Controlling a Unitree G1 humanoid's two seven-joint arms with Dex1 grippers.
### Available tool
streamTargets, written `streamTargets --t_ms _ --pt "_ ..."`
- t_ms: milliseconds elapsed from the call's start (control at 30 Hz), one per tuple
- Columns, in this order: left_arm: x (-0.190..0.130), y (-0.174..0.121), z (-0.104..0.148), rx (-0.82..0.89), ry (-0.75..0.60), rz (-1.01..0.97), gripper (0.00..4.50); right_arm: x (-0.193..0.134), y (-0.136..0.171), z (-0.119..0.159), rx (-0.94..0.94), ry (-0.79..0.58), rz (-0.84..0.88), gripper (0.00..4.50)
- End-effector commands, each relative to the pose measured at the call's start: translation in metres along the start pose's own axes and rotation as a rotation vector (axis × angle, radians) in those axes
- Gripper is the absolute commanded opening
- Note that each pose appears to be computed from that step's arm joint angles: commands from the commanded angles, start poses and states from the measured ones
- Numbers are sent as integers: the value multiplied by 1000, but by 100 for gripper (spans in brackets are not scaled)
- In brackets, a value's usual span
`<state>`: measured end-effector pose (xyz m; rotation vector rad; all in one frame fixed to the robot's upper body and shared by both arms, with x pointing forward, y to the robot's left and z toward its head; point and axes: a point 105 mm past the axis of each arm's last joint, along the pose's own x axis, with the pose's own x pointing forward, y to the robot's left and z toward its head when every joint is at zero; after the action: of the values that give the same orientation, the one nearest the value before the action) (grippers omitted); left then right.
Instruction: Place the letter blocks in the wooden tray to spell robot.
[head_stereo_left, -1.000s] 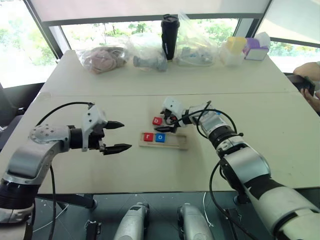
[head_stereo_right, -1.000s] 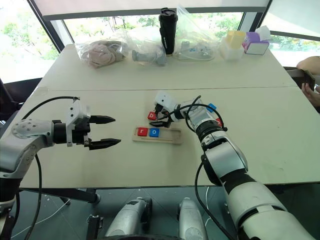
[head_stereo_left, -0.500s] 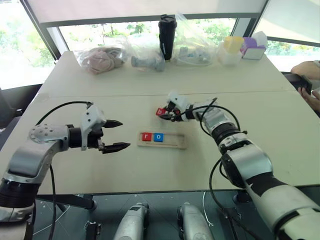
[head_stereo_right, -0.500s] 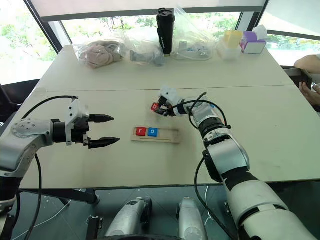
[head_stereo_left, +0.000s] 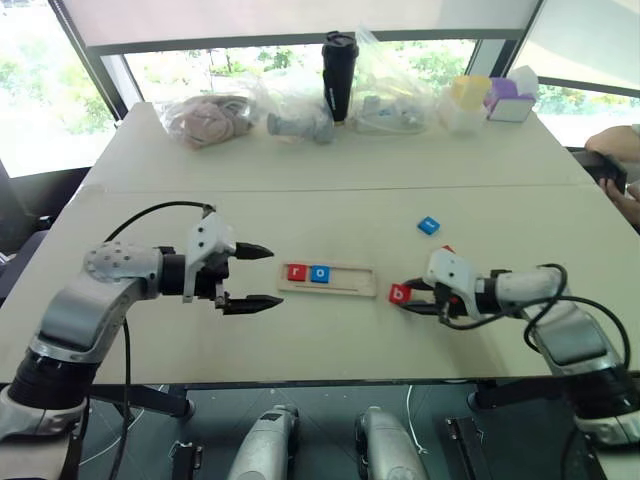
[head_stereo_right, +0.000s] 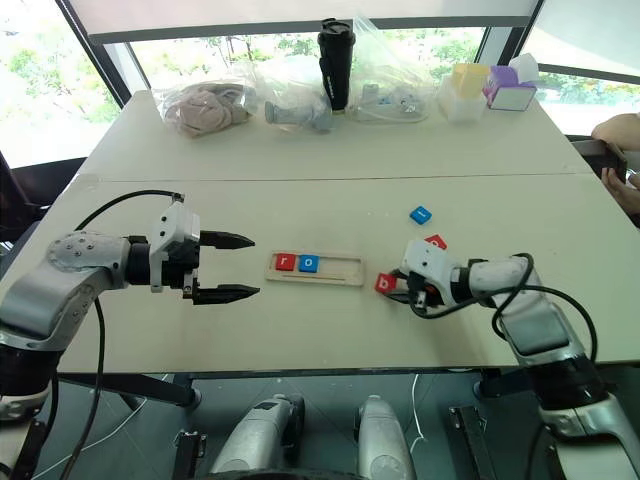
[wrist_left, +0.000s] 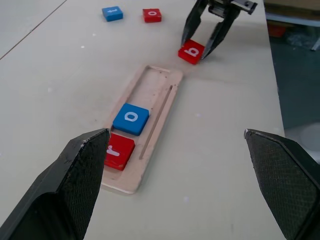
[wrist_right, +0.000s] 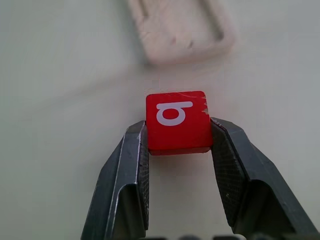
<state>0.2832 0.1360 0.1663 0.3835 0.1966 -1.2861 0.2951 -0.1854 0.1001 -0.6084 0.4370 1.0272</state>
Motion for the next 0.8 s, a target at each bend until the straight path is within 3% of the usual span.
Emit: streamTargets --t_ms 33,167,367,400,500,800 --pt "2 -3 4 34 3 -39 450 -14 -7 11 -30 -28 -45 116" --pt "4 -7 5 35 -2 -65 450 -18 -6 1 -2 -4 -63 116" --pt "7 -9 5 41 0 -76 450 -20 -6 -14 28 21 -94 427" --pt "7 -9 5 41 1 -76 450 -21 -7 -15 22 23 -103 447" --pt "7 -9 4 41 4 -75 450 -33 -15 -1 24 -66 -150 447" --pt "6 -7 1 34 11 -62 450 -36 -7 -11 77 -83 -121 447"
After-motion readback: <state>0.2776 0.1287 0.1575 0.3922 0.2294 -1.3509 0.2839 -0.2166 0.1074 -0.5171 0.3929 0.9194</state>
